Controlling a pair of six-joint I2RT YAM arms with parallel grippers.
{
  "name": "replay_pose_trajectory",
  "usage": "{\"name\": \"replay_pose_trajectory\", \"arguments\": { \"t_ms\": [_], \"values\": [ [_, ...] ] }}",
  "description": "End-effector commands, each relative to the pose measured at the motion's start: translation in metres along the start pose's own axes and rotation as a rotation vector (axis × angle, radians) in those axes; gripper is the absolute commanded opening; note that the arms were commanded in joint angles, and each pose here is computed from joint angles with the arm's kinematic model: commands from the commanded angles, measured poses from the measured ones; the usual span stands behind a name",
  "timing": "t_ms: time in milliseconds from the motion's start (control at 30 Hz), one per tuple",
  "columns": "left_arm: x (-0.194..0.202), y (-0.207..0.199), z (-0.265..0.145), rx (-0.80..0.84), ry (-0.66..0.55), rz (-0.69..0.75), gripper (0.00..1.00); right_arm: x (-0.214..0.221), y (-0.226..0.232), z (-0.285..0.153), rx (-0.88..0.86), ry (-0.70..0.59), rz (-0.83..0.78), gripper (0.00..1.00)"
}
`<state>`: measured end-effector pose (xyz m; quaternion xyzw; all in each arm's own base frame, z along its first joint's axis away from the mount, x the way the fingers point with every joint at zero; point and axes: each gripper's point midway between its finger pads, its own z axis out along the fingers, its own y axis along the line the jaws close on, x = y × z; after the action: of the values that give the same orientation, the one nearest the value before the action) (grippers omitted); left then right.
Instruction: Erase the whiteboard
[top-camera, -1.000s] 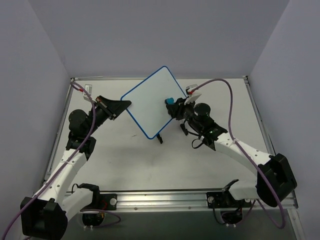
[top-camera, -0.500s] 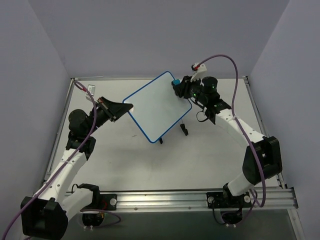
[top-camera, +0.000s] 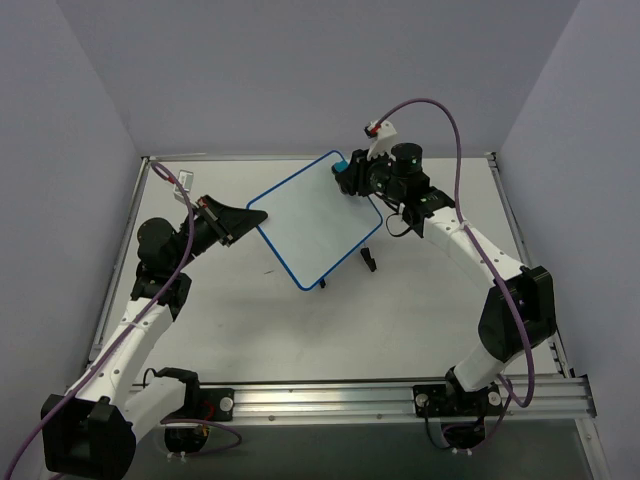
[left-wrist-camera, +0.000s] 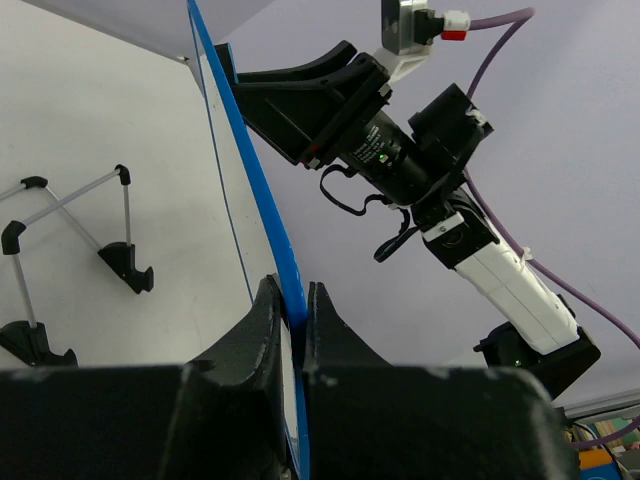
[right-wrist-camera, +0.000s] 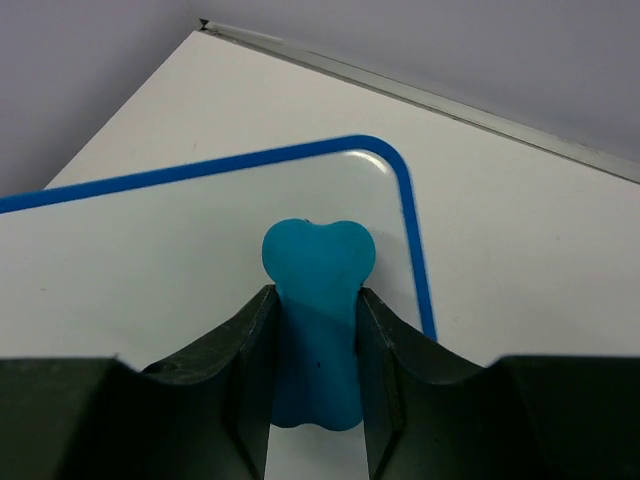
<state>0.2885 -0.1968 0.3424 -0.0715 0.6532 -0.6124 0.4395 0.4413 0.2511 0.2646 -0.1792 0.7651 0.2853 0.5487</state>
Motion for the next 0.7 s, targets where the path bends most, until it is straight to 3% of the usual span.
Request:
{"name": "replay_pose_trajectory", "arguments": {
  "t_ms": [0, 167, 433, 667],
  "values": [
    [0.000, -0.114, -0.019, 0.361, 0.073, 0.204, 0.02, 0.015, 0.065, 0.003, -0.165, 0.081, -0.065, 0.12],
    [-0.002, -0.103, -0.015, 0.312, 0.052, 0.207, 0.02, 0.005, 0.081, -0.013, -0.233, 0.023, -0.028, 0.12],
    [-0.008, -0.078, -0.013, 0.187, 0.003, 0.231, 0.02, -0.036, 0.017, -0.066, 0.022, -0.162, 0.065, 0.12],
    [-0.009, -0.069, -0.013, 0.161, -0.009, 0.220, 0.02, -0.037, -0.041, -0.107, 0.249, -0.166, 0.090, 0.12]
  ]
}}
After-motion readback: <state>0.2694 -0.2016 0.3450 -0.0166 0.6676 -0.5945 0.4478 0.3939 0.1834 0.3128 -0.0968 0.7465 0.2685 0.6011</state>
